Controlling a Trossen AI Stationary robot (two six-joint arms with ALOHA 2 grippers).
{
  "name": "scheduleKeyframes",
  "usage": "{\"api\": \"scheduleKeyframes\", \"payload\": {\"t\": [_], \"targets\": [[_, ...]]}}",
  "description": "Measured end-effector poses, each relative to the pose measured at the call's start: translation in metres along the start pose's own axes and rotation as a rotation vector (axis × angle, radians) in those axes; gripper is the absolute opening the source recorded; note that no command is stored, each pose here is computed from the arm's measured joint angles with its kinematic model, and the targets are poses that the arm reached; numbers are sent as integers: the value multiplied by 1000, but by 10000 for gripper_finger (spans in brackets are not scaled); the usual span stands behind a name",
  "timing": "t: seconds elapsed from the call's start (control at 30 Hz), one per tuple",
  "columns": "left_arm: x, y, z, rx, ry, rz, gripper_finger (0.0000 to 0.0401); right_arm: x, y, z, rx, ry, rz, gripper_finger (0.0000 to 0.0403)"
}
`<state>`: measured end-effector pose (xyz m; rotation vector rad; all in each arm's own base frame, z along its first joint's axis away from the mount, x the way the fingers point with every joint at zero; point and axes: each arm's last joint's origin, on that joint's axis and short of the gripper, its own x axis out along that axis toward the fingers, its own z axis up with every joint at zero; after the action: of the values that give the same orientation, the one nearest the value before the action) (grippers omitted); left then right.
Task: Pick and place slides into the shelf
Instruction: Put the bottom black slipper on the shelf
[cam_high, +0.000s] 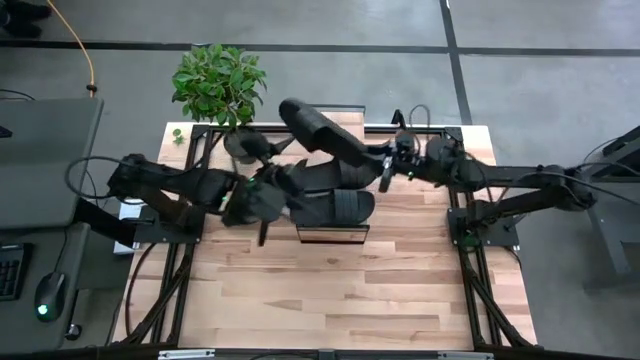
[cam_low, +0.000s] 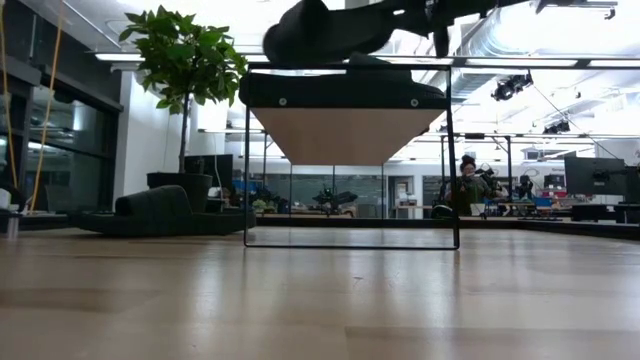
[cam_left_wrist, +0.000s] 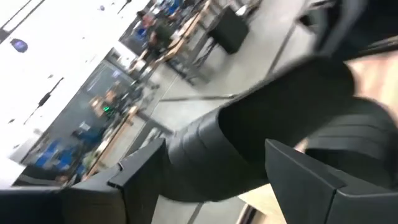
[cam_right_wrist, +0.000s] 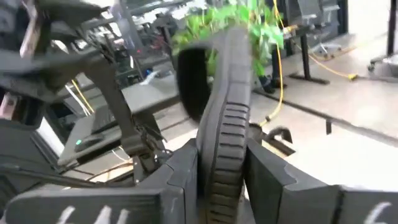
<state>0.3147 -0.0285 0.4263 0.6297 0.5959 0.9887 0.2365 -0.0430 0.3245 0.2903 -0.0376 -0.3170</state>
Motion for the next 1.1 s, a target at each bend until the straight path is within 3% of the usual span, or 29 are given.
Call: {"api": "scheduleKeyframes", "payload": {"t": [0.23,0.4,0.6,1.1], "targets": [[-33,11,-14,21,-34,-146,230,-20,-25,24,-14,-34,56,68],[-34,14,-27,33,21,-148,213,-20,-42,27,-6,-27,31,39],[-35,16,-41,39,84,-125,193,-21,-54,30,4,-35,-5,37],[-66,9,-48,68,43,-204,166,-19,-106,36,256,-8,21,37]]}}
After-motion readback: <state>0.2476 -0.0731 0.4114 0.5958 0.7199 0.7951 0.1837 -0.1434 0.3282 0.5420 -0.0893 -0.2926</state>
